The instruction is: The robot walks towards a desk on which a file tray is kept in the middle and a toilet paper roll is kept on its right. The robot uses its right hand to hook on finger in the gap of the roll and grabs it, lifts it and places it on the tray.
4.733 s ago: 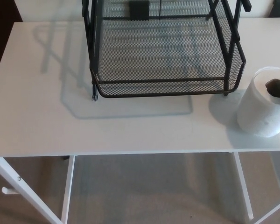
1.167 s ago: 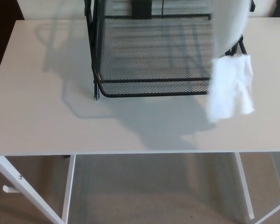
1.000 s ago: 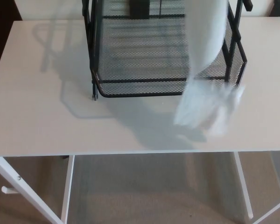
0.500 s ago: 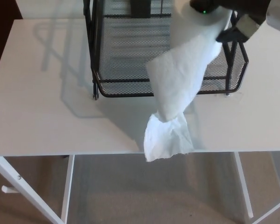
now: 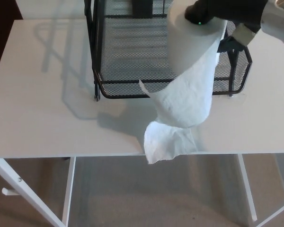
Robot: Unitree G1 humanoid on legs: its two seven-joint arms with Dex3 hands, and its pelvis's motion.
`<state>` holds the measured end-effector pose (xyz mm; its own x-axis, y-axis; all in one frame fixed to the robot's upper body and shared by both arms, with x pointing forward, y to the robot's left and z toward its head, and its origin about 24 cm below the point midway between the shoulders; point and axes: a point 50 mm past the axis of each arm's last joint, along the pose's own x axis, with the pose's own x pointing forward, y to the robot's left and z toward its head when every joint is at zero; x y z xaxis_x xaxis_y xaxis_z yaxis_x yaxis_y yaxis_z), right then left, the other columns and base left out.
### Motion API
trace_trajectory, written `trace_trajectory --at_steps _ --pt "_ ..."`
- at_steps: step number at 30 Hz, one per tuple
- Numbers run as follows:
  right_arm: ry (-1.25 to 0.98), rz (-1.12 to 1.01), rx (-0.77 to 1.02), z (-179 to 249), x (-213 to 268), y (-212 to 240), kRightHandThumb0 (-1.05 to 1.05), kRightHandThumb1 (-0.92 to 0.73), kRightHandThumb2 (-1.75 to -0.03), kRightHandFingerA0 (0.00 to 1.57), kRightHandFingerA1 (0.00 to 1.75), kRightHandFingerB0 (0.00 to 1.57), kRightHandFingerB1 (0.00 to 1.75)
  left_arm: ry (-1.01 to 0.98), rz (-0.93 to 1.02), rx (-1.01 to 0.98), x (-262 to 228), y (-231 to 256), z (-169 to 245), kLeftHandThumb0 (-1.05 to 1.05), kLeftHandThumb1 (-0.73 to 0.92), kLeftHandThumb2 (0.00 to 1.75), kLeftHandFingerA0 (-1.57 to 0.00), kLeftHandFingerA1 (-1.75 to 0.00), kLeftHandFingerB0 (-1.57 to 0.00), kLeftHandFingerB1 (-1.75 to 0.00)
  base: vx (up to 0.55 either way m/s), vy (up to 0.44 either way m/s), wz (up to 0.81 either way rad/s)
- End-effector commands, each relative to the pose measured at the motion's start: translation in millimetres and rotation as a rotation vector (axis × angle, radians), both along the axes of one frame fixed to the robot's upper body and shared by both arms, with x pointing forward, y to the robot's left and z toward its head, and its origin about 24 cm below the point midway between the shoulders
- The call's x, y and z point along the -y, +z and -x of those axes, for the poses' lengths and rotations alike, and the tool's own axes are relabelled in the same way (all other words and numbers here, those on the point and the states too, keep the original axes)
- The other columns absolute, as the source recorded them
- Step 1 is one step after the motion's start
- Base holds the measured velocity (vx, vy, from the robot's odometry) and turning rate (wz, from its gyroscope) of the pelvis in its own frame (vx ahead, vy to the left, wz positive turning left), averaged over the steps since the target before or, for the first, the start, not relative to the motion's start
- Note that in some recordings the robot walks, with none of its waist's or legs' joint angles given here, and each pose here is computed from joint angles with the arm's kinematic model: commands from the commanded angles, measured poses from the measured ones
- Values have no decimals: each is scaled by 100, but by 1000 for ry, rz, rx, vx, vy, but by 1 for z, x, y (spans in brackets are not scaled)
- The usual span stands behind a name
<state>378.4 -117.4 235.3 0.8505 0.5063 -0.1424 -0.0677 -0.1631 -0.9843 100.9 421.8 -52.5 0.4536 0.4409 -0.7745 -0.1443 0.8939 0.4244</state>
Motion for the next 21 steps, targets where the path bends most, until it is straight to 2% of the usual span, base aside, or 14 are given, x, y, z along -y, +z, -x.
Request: trace_trajectory --at_steps 1,2,3,7,9,10,13,14,16,17,18,19,20,21 --pt "-44 -3 -60 0 1 10 -48 -65 -60 83 79 22 29 -20 -19 11 -4 5 0 -105 90 71 -40 -96 -15 -79 0 0 0" --pt "-49 -1 -68 1 2 12 -54 -50 -81 74 73 9 41 -15 -19 9 -4 4 0 -105 90 70 -40 -95 -16 -78 0 0 0" --pt "-49 -2 -65 1 0 14 -51 -63 -59 75 63 11 32 -18 -22 8 -5 5 2 -105 90 70 -40 -96 -16 -79 0 0 0" --pt "-75 -11 -77 2 6 21 -51 -62 -61 61 58 4 25 -22 -24 5 -5 5 2 -105 89 71 -39 -97 -17 -79 0 0 0" --pt "-88 -9 -87 1 8 23 -53 -62 -58 57 56 0 30 -32 -24 4 -5 5 1 -105 90 71 -39 -96 -16 -79 0 0 0" --pt "-103 -8 -100 0 9 25 -61 -50 -83 53 68 0 22 -28 -25 5 -5 5 2 -105 90 70 -40 -95 -17 -77 0 0 0" --pt "-118 29 -111 1 10 29 -66 -49 -80 55 71 0 18 -20 -26 0 -5 4 4 -105 90 70 -41 -98 -18 -79 0 0 0" --pt "-121 46 -117 1 10 31 -59 -54 -56 52 64 0 10 -19 -23 1 -5 5 4 -105 90 70 -41 -98 -17 -79 0 0 0" --pt "-145 50 -147 0 12 37 -57 -50 -55 49 72 0 11 -30 -30 -4 -5 5 4 -105 90 70 -42 -98 -18 -80 0 0 0" --pt "-132 58 -160 0 15 41 -56 -48 -55 33 64 0 11 -16 -41 -10 -1 3 -10 -85 92 73 -30 -50 -14 -34 0 0 0" --pt "-121 65 -155 0 16 43 -59 -37 -66 32 69 0 9 -14 -42 -9 -1 3 -10 -85 91 74 -31 -50 -15 -35 0 0 0" --pt "-121 67 -164 1 17 47 -58 -36 -65 29 72 0 10 -17 -40 -9 -1 3 -10 -83 92 73 -31 -49 -15 -34 0 0 0" --pt "-129 65 -190 1 19 50 -55 -37 -63 17 66 0 8 -15 -43 -13 -1 3 -10 -84 92 73 -32 -49 -16 -35 0 0 0" --pt "-129 66 -194 1 19 50 -55 -37 -63 17 66 0 8 -14 -44 -13 -1 3 -10 -84 92 73 -32 -49 -16 -35 0 0 0"
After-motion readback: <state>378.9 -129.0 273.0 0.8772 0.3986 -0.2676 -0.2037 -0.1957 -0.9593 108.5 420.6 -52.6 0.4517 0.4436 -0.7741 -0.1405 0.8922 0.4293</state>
